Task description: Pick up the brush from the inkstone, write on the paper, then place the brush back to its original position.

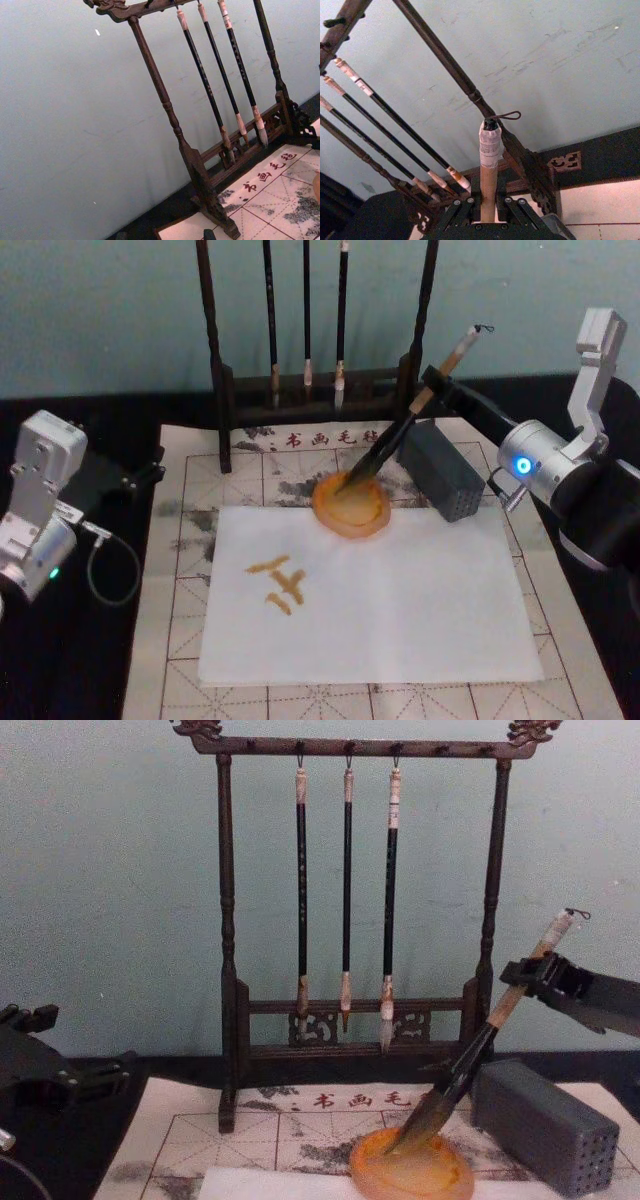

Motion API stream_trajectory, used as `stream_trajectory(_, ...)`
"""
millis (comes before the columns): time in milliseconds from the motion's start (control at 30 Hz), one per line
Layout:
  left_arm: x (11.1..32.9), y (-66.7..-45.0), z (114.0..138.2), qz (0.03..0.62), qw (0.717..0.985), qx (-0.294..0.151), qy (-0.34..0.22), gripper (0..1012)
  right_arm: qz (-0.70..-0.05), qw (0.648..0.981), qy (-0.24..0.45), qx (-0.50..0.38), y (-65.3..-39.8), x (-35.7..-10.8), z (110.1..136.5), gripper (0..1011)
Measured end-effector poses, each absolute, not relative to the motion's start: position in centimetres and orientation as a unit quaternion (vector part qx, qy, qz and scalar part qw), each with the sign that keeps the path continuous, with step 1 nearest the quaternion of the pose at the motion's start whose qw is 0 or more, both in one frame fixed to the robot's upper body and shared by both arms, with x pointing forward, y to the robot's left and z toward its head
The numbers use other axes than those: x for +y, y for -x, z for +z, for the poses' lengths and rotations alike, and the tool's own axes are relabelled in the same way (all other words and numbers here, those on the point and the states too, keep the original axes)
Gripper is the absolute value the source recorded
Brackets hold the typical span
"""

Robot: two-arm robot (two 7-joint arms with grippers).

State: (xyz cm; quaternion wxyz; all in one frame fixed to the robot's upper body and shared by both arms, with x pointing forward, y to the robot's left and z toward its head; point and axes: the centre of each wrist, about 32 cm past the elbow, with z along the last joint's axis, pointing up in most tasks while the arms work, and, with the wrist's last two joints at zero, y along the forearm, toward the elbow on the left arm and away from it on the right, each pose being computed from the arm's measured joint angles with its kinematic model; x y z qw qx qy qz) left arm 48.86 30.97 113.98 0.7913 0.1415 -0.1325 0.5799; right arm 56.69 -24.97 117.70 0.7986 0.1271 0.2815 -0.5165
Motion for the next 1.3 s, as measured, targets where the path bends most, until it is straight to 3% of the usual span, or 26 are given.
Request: stream_trajectory(1300, 30.97, -48.86, 113.98, 0.58, 0.791, -0.132, -0.141, 1001, -0.536, 0.809, -0.138, 0.196, -56.03, -25.13, 118.45, 198)
